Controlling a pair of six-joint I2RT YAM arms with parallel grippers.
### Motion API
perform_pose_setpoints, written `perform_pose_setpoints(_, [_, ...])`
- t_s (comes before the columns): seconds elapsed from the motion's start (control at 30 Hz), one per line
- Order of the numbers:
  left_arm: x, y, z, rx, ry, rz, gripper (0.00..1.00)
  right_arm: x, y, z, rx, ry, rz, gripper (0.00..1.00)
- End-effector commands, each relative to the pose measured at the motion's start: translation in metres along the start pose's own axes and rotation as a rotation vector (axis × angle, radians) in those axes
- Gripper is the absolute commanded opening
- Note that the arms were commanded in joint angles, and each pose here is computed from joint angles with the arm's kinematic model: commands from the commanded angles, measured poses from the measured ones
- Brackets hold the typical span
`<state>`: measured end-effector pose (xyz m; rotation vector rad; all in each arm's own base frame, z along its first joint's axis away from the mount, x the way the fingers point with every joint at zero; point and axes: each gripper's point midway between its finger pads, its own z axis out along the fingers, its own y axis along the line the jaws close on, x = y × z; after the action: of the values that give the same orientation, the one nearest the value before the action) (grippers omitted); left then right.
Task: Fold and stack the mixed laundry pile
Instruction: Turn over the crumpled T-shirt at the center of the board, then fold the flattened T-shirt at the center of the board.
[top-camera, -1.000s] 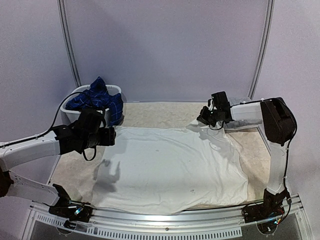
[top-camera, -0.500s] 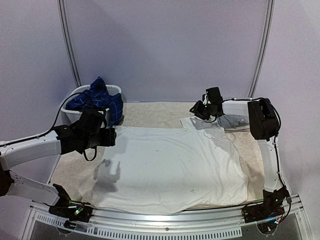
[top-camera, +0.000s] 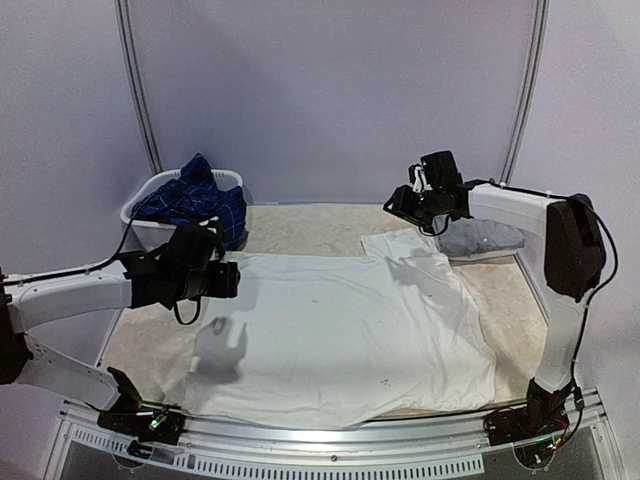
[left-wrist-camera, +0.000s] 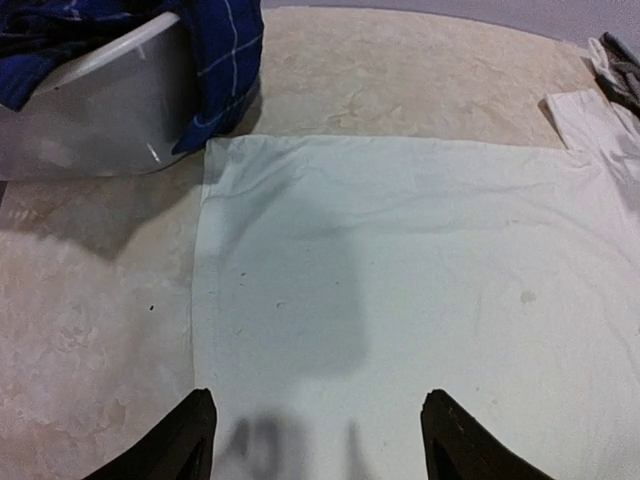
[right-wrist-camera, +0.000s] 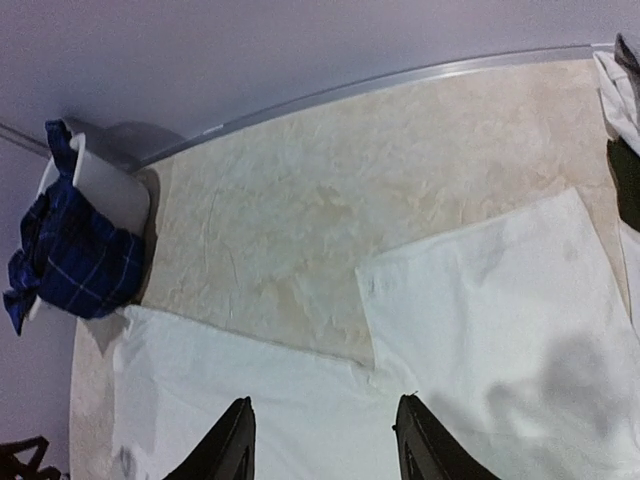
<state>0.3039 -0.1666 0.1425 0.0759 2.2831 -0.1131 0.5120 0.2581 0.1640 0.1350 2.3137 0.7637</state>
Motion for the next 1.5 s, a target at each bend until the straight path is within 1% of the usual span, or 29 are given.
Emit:
perform_pose_setpoints(0.0, [0.016,-0.019,0.004,0.05,0.044,0.025,0.72,0.074,-0.024,-0.023,0.182,0.145,-0.139,0.48])
perform_pose_setpoints(0.07, [0.026,-0.024,0.002,0.059,0.077,0.05,0.71,0.106,-0.027,-0.033,0.218,0.206,-0.186,0.48])
perform_pose_setpoints(0.17, [0.041,-0.031,-0.004,0.058,0.13,0.092,0.7,0.141,-0.029,-0.059,0.265,0.249,-0.258,0.48])
perform_pose_setpoints(0.3, [0.061,-0.033,-0.017,0.034,0.187,0.16,0.69,0.185,-0.04,-0.1,0.309,0.312,-0.296,0.48])
perform_pose_setpoints(0.37, [0.074,-0.03,-0.02,0.013,0.22,0.176,0.69,0.201,-0.049,-0.123,0.343,0.32,-0.299,0.48])
perform_pose_setpoints(0.47, [0.093,-0.031,-0.022,0.025,0.277,0.191,0.68,0.225,-0.058,-0.147,0.358,0.353,-0.272,0.49])
perform_pose_setpoints(0.53, [0.106,-0.03,-0.02,0.023,0.307,0.201,0.67,0.232,-0.063,-0.157,0.364,0.351,-0.263,0.49])
perform_pose_setpoints(0.6, [0.116,-0.031,-0.013,0.028,0.322,0.203,0.66,0.231,-0.066,-0.162,0.362,0.316,-0.246,0.49])
perform_pose_setpoints(0.8, [0.135,-0.044,0.008,0.049,0.363,0.205,0.63,0.233,-0.075,-0.15,0.368,0.272,-0.235,0.49])
perform_pose_setpoints(0.87, [0.138,-0.047,0.016,0.048,0.374,0.206,0.62,0.231,-0.08,-0.141,0.394,0.276,-0.231,0.48])
perform_pose_setpoints(0.97, [0.143,-0.049,0.028,0.04,0.389,0.214,0.61,0.235,-0.095,-0.122,0.435,0.321,-0.203,0.47])
perform_pose_setpoints(1.07, [0.146,-0.045,0.041,0.019,0.403,0.214,0.6,0.242,-0.105,-0.105,0.468,0.368,-0.206,0.47])
perform_pose_setpoints(1.23, [0.151,-0.031,0.067,-0.034,0.43,0.197,0.58,0.239,-0.119,-0.082,0.513,0.412,-0.208,0.47])
perform_pose_setpoints(1.47, [0.146,-0.015,0.1,-0.073,0.461,0.163,0.55,0.213,-0.143,-0.053,0.546,0.423,-0.169,0.46])
